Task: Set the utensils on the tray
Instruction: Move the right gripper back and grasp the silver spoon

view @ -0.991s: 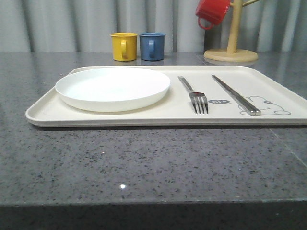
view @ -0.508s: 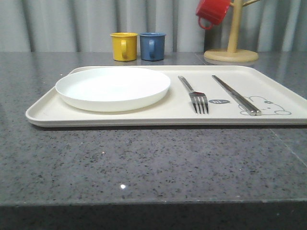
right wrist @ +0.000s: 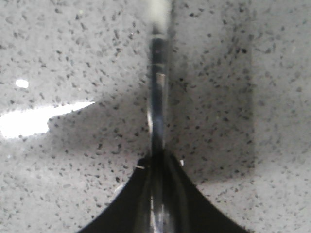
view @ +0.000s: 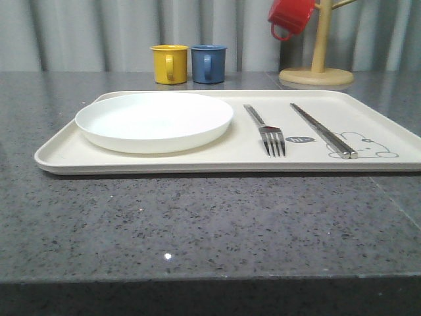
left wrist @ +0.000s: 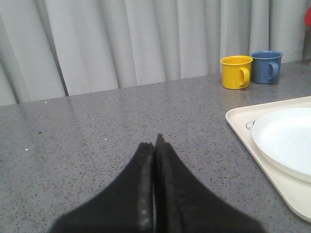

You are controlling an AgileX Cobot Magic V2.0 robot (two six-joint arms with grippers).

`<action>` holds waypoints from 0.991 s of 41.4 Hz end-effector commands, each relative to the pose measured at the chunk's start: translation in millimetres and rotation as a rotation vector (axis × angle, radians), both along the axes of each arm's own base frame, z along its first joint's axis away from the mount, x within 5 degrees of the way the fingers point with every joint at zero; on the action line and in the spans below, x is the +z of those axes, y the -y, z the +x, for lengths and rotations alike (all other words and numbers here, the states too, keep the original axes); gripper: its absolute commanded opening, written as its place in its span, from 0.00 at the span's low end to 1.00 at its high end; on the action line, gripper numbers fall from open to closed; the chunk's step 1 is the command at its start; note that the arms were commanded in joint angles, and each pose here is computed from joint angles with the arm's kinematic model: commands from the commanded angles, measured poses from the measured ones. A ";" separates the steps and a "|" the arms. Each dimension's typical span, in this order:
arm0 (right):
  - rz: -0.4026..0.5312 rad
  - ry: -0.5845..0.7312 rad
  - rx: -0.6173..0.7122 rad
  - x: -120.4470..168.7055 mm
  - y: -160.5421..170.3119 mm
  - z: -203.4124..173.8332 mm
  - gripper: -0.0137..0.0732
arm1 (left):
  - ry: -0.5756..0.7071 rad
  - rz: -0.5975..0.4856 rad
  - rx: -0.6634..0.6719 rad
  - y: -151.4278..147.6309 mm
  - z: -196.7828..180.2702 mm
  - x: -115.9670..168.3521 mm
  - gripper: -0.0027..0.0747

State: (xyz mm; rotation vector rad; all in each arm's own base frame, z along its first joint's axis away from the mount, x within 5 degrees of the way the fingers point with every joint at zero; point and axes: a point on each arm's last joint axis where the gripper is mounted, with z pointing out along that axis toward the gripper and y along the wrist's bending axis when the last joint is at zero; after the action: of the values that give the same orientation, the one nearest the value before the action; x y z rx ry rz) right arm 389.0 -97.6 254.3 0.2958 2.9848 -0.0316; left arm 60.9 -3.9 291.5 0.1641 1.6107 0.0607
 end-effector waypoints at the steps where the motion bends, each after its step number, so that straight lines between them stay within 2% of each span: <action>1: -0.008 0.081 0.007 32.6 -2.0 -7.3 0.13 | 0.095 -0.021 -0.009 0.5 -0.4 15.7 0.01; 10: 0.010 0.120 0.000 57.8 -11.3 -20.0 0.13 | 0.095 -0.021 -0.009 0.5 -0.4 15.7 0.01; 21: 0.077 0.189 0.048 92.6 -53.9 -35.8 0.13 | 0.095 -0.021 -0.009 0.5 -0.4 15.7 0.01; 31: 0.122 0.167 0.166 94.9 -110.3 -37.4 0.13 | 0.095 -0.021 -0.009 0.5 -0.4 15.7 0.01; 41: 0.156 0.161 0.213 93.2 -157.7 -40.3 0.13 | 0.095 -0.021 -0.009 0.5 -0.4 15.7 0.01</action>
State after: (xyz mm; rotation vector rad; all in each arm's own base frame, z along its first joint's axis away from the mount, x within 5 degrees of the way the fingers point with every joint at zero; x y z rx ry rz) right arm 365.9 52.0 326.0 0.0140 2.8288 0.2197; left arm 60.9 -3.9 291.5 0.1641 1.6107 0.0607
